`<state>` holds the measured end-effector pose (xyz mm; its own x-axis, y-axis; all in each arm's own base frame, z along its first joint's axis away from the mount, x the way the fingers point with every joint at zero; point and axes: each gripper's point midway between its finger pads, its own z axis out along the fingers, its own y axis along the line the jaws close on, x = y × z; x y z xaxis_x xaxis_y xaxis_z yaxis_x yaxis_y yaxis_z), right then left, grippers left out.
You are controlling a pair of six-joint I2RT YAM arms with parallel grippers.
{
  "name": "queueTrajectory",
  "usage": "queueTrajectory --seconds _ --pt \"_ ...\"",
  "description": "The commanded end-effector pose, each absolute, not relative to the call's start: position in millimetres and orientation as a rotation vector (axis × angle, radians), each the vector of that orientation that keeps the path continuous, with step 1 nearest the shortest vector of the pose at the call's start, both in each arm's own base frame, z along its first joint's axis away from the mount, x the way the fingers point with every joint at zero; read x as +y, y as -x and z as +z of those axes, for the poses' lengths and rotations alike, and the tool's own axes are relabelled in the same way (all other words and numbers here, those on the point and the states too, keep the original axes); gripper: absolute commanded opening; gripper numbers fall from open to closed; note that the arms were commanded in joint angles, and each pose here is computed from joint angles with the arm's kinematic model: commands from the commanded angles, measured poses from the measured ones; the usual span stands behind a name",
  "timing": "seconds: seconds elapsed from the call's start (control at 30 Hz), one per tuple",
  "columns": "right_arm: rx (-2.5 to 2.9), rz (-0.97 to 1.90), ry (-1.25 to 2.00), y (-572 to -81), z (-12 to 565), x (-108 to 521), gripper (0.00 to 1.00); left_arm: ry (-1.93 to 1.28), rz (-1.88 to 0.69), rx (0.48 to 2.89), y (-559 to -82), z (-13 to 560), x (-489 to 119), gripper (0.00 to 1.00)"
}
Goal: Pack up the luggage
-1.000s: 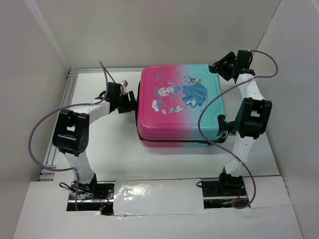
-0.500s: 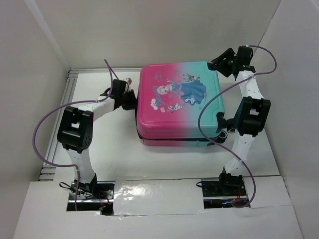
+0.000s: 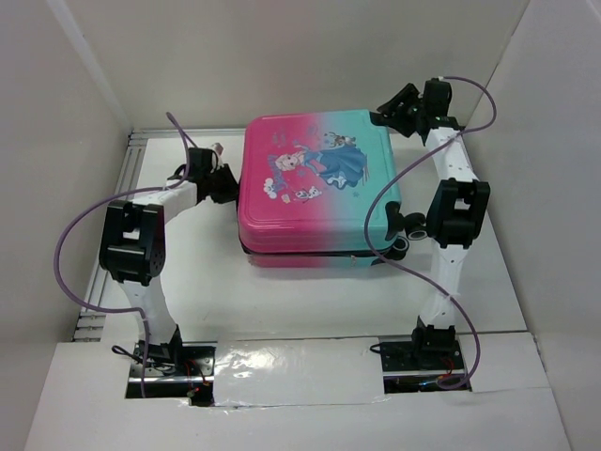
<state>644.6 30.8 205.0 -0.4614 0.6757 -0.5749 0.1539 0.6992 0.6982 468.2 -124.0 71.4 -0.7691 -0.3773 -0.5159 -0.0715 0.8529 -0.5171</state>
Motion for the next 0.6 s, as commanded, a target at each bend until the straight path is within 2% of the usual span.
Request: queueTrajectory --seconds 0.0,0.33,0.43,0.47,0.57 --pt "1.936 0.657 -0.392 -655.9 233.5 55.9 0.12 0.459 -0.474 2.335 -484.0 63.6 -70.4 0.04" --pt "1.947 0.71 -0.3 -666.1 228.3 103.8 0.15 0.462 -0.453 2.357 -473.8 51.4 -60.7 0.04" --pt "1.955 0.71 -0.303 -667.1 222.3 103.9 0.2 0.507 -0.465 2.349 -474.8 52.2 -52.6 0.04" --pt "1.948 0.726 -0.288 -669.2 222.2 106.6 0.23 0.512 -0.484 2.349 -474.4 52.9 -54.9 0.04" --pt "1.935 0.734 -0.245 -674.6 227.7 109.5 0.54 0.507 -0.495 2.349 -474.4 53.5 -56.5 0.06"
